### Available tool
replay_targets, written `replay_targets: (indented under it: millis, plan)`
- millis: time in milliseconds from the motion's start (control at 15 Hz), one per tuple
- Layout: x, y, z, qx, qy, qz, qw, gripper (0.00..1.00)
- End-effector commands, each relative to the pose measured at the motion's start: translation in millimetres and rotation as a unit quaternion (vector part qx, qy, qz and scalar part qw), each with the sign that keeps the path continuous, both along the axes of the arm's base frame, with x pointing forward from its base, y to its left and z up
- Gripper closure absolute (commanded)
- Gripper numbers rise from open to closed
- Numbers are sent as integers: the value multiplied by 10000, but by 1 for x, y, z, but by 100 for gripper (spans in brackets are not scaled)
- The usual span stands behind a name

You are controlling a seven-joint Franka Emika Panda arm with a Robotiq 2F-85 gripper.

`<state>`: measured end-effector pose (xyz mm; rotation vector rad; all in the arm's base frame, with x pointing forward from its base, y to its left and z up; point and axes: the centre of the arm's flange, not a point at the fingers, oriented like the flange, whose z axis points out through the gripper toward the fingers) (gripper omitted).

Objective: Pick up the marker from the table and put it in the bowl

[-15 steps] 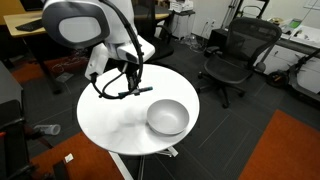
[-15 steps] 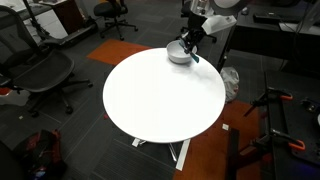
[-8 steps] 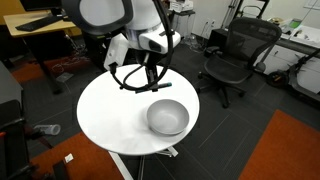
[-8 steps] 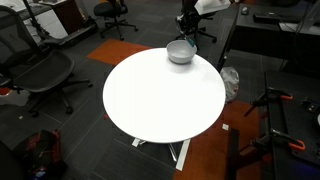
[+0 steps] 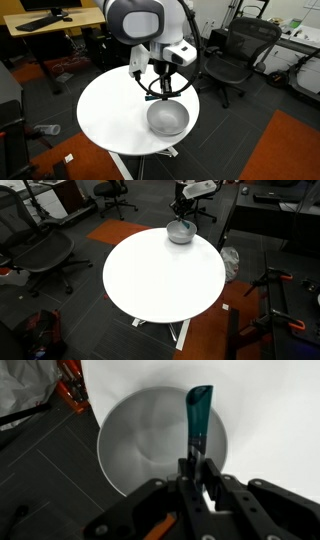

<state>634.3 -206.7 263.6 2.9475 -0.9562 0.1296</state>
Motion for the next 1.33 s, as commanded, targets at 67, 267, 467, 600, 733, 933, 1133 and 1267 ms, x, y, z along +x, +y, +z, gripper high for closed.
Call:
replay_targets:
  millis: [67, 267, 467, 600, 733, 933, 1133, 1267]
  plan:
    - [19, -25, -15, -72, 234, -275, 9993, 90]
    - [15, -30, -20, -99, 237, -333, 9991, 49]
    - [5, -25, -13, -134, 179, -289, 9993, 27]
    - [-6, -17, -4, -153, 140, -208, 9996, 12]
    - [-19, -9, 6, -175, 133, -118, 9997, 0]
    - [-41, 5, 21, -163, 188, 41, 9997, 0]
    - [-73, 24, 39, -199, 232, 287, 9991, 0]
    - [-93, 36, 49, -214, 254, 426, 9985, 0]
